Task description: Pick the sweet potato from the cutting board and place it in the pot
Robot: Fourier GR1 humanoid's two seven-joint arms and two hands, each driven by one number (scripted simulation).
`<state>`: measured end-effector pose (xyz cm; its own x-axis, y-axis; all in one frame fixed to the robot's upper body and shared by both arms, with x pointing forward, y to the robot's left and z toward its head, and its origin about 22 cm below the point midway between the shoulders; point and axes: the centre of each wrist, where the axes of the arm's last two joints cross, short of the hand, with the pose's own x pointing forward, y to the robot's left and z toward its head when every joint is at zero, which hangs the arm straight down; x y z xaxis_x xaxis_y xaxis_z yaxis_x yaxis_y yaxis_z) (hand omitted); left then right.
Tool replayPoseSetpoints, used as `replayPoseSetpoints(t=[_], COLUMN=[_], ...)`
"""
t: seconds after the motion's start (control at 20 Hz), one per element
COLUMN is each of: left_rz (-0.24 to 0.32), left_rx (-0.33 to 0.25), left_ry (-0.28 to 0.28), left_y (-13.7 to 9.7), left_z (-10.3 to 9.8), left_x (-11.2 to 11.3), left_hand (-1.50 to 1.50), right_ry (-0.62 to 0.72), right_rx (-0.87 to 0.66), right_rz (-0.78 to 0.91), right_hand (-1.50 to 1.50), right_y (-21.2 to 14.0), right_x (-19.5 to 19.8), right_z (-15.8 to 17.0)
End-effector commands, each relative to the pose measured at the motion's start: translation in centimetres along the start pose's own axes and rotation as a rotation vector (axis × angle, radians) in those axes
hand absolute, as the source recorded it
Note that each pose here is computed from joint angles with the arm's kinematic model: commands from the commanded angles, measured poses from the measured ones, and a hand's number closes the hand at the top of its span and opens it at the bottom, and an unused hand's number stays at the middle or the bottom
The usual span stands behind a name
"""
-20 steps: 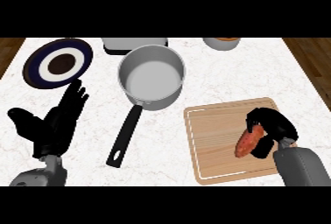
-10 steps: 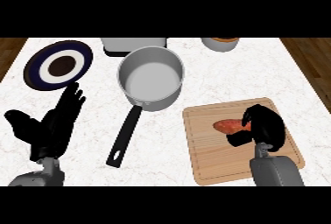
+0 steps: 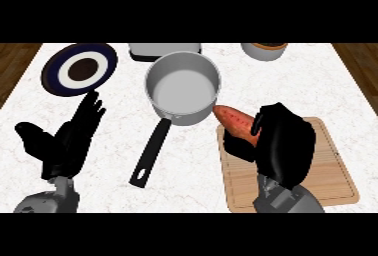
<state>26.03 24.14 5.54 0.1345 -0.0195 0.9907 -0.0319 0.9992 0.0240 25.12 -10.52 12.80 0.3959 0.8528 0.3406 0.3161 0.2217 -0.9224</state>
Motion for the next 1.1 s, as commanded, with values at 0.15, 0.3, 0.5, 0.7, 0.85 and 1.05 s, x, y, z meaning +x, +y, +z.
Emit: replayPoseSetpoints(t=[0.15,0.3,0.5,0.7,0.85,1.05], left_rz=[-0.008,-0.011,0.002,0.004,-0.011,-0.018], left_rx=[-0.034,-0.061,-0.062,-0.091,-0.098,-0.093], left_ry=[-0.026,-0.028,-0.020,-0.042,-0.032,-0.042], left_y=[-0.8,-2.1,-2.2,-2.9,-2.9,-2.5], left_z=[-0.7,-0.4,-0.7,-1.2,-1.0,-0.5], left_x=[0.5,0.9,0.5,1.6,0.8,1.0], left_hand=[0.00,0.00,0.00,0.00,0.00,0.00], right_ry=[-0.053,-0.047,-0.013,0.039,0.076,0.120], right_rx=[-0.215,-0.213,-0.225,-0.190,-0.169,-0.133], right_rz=[-0.087,-0.088,-0.103,-0.115,-0.089,-0.078], right_hand=[1.50,1.50,1.50,1.50,1.50,1.50], right_y=[-6.1,-7.4,-8.2,-8.3,-7.1,-7.4], right_x=[5.5,6.6,8.2,9.6,10.5,11.8], right_z=[6.4,6.6,4.5,2.0,0.4,-1.8])
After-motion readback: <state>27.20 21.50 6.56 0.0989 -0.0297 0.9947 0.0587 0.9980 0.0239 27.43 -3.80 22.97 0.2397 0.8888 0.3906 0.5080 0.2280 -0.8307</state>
